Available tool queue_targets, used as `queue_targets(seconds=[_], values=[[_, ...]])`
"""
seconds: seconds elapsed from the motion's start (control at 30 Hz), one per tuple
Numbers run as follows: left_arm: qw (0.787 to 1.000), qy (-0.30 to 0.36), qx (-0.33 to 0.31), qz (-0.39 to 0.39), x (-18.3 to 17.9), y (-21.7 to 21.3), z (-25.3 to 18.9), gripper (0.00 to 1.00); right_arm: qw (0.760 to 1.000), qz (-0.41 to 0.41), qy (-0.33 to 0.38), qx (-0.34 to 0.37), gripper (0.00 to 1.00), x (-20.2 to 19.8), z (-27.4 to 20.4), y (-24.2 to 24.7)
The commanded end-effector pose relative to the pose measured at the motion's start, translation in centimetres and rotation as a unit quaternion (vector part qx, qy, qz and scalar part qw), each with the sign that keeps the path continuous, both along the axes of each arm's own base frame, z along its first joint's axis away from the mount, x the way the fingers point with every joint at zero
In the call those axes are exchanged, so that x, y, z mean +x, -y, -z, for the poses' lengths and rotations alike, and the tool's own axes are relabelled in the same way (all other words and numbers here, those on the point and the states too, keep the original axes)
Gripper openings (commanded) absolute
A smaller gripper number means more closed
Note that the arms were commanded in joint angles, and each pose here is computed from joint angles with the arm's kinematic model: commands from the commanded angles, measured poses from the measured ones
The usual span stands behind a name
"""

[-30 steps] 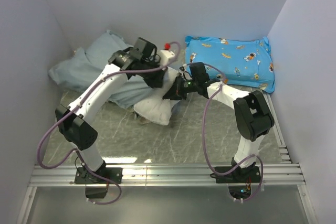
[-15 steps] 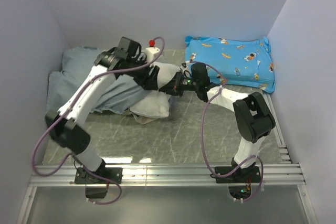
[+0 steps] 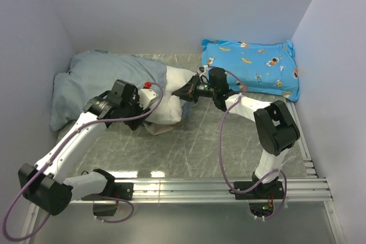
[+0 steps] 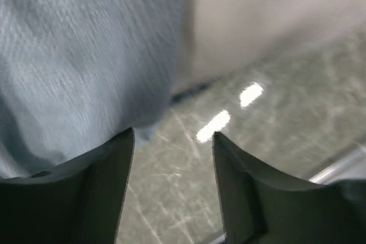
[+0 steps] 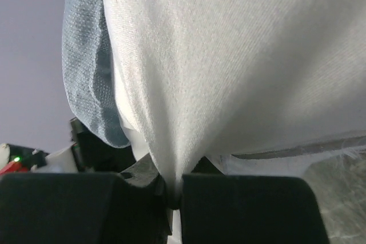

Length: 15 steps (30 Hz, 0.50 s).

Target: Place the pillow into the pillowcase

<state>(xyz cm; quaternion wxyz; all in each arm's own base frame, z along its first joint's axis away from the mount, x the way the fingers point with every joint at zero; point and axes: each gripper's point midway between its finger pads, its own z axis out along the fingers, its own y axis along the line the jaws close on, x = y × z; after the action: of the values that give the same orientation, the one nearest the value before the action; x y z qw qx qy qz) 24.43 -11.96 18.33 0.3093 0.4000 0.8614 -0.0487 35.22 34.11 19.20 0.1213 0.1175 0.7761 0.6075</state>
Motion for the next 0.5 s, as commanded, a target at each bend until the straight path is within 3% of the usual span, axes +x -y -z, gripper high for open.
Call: queue_targets(seconds=[0.0, 0.07, 0.13, 0.2, 0.23, 0.3, 0.37, 0.47], values=[[0.996, 0.074, 0.020, -0.039, 4.3, -0.5, -1.1, 0.60, 0.996, 0.016, 0.063, 0.056, 0.00, 1.5, -6.0, 0.0], [0.996, 0.082, 0.017, -0.039, 5.5, 0.2, -1.0, 0.54, 0.996, 0.013, 0.060, 0.060, 0.00, 1.3, -6.2, -0.1], [0.997, 0.077, 0.000, -0.026, 5.9, 1.2, -1.3, 0.23, 0.996, 0.014, 0.060, 0.060, 0.00, 1.4, -6.2, -0.1], [0.998, 0.013, -0.033, 0.044, 3.6, 3.4, -1.0, 0.00, 0.996, 0.020, 0.061, 0.060, 0.00, 1.6, -6.4, 0.0], [0.985, -0.003, -0.106, 0.134, 1.7, 6.8, -3.6, 0.00, 0.996, 0.022, 0.060, 0.061, 0.00, 1.7, -6.4, -0.2], [0.958, -0.044, -0.161, 0.234, -3.1, 10.9, -6.2, 0.00, 0.996, 0.039, 0.062, 0.060, 0.00, 2.5, -6.6, -0.4], [0.910, -0.068, -0.219, 0.345, -8.0, 15.7, -10.3, 0.00, 0.995, 0.060, 0.052, 0.056, 0.00, 3.5, -6.5, -0.8], [0.885, -0.122, -0.238, 0.381, -10.1, 17.4, -10.7, 0.00, 0.997, 0.063, 0.033, 0.040, 0.00, 3.7, -4.6, -2.0]])
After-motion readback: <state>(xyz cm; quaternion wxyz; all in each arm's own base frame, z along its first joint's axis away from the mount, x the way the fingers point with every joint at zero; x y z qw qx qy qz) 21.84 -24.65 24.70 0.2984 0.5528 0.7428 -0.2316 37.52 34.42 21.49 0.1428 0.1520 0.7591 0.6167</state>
